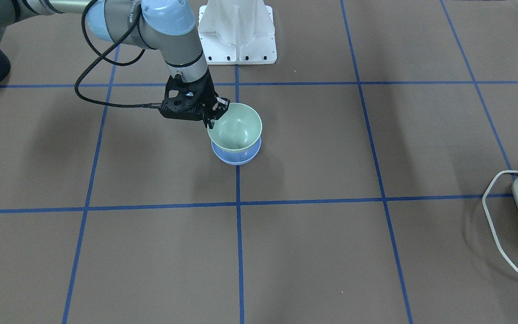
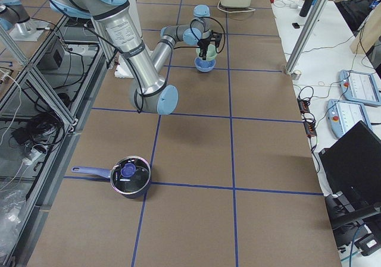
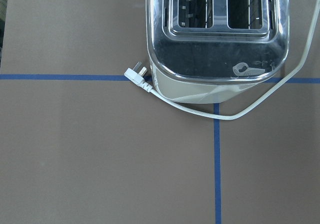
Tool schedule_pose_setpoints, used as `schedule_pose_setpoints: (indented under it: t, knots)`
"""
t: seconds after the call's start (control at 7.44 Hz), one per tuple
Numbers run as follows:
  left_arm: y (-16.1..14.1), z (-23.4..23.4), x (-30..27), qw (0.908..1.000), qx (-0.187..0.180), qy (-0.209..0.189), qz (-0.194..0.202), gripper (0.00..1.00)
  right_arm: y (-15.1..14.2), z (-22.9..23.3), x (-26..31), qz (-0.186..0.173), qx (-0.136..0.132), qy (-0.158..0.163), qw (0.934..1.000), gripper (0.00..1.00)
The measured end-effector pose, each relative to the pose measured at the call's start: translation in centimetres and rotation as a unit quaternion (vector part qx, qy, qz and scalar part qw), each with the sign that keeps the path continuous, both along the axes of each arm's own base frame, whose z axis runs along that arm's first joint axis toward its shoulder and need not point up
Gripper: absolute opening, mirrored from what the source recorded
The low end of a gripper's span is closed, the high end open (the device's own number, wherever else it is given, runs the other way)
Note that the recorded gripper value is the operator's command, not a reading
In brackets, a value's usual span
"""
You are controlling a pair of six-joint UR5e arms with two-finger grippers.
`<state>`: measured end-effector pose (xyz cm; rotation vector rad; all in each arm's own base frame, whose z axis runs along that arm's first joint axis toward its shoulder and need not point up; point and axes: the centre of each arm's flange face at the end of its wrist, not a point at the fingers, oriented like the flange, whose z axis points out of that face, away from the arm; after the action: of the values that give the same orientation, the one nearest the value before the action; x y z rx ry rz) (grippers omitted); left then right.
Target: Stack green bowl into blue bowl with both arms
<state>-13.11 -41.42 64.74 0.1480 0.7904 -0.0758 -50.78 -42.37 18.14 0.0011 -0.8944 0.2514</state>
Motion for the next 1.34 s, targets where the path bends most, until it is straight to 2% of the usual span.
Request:
schedule_pose_setpoints:
  t: [0.67,0.94,1.34]
  knots:
    - [0.1,0.3,0.1,1.0,-0.003,0.0,0.002,0.99,-0.3,3.0,-3.5,-0.001,0.007,0.009,0.9999,0.0]
    - [0.0,0.3,0.2,1.0,-0.002,0.0,0.003,0.99,-0.3,3.4,-3.8,-0.002,0.007,0.012,0.9999,0.08]
    - [0.0,0.3,0.2,1.0,-0.002,0.0,0.003,0.98,0.2,3.5,-4.3,-0.003,0.01,0.015,0.9998,0.3]
